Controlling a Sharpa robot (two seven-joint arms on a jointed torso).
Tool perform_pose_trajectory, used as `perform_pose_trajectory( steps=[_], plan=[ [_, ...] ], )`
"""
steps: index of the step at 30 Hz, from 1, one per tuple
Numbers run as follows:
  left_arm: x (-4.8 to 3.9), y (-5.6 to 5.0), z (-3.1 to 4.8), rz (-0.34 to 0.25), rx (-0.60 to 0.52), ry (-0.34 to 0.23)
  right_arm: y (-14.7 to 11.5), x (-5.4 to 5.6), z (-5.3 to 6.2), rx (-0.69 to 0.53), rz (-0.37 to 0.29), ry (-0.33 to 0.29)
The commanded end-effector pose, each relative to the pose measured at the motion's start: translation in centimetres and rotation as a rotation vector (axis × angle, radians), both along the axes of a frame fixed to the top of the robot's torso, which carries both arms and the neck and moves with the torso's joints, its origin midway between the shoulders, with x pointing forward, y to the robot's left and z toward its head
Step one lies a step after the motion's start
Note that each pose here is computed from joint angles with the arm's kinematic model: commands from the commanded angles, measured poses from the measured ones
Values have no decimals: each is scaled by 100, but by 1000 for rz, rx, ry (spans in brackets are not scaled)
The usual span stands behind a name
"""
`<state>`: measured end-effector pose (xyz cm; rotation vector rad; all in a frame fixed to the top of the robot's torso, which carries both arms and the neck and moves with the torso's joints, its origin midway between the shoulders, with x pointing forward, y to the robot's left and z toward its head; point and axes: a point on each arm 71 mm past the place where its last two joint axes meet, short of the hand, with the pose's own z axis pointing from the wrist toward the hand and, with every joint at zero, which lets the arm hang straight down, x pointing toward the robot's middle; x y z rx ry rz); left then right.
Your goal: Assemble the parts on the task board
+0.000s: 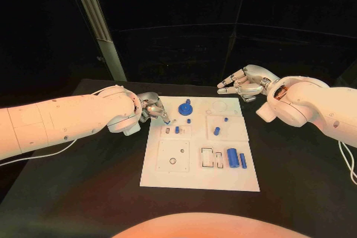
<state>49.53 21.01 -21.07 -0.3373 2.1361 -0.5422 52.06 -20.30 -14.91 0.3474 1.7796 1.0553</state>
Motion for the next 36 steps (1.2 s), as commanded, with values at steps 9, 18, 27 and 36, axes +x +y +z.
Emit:
perform_pose_trajectory(
  steps=[9, 18, 27, 36],
  plan=[
    [-86, -23, -74, 90, 26, -79, 1, 3, 7, 1, 6, 4],
    [-165, -53, -137, 77, 46, -61, -6, 5, 6, 1, 4, 4],
    [-178, -52, -176, 63, 82, -39, -8, 5, 5, 1, 4, 4],
    [-154, -67, -223, 57, 110, -17, -4, 4, 5, 1, 5, 4]
  ],
)
